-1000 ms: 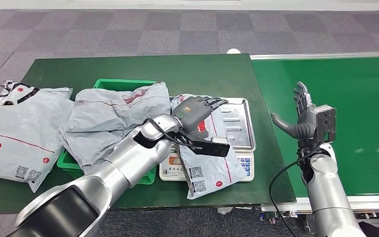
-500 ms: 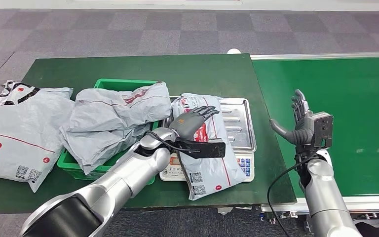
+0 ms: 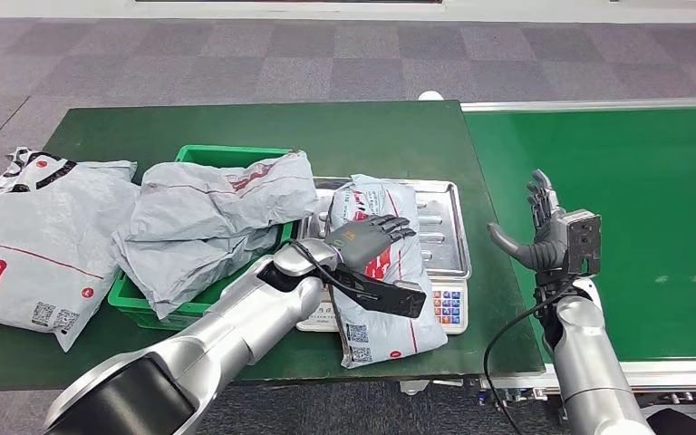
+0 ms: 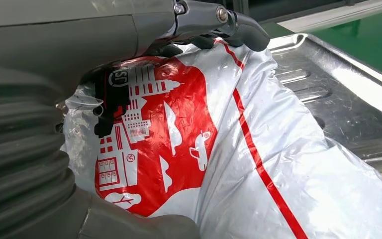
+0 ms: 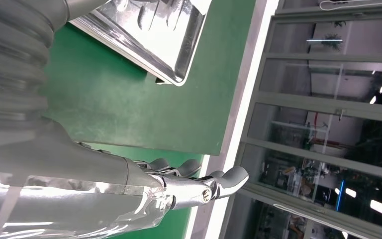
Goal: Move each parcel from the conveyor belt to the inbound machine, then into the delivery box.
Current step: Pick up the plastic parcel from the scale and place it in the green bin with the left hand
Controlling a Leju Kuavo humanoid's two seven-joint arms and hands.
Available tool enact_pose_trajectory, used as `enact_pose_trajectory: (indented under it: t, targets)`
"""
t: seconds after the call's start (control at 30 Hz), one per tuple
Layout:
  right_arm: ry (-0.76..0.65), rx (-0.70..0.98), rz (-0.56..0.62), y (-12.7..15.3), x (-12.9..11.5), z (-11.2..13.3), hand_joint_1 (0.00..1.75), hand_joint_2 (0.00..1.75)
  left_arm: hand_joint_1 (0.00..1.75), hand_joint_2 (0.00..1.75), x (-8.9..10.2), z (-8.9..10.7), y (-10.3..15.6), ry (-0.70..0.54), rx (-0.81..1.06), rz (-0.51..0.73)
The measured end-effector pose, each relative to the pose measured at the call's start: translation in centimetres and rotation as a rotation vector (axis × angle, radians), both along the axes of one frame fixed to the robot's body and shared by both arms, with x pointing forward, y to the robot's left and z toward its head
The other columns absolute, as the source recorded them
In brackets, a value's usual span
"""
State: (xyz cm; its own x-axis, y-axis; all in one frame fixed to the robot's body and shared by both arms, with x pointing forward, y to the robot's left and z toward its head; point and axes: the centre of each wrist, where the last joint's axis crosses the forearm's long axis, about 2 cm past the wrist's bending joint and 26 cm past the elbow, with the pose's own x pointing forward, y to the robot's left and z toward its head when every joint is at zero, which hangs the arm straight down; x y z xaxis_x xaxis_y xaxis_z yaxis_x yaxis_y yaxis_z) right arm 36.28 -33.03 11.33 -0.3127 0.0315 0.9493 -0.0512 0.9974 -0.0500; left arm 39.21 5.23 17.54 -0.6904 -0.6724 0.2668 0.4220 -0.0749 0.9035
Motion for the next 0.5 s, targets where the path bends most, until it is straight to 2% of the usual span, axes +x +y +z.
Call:
enact_pose_trajectory:
  t: [0.5]
  targets:
    - [0.000,0.006,0.005,0.30,0.02,-0.01,0.00,1.75,0.00,1.75,-0.10,-0.21,-0.04,0.003,0.017,-0.005]
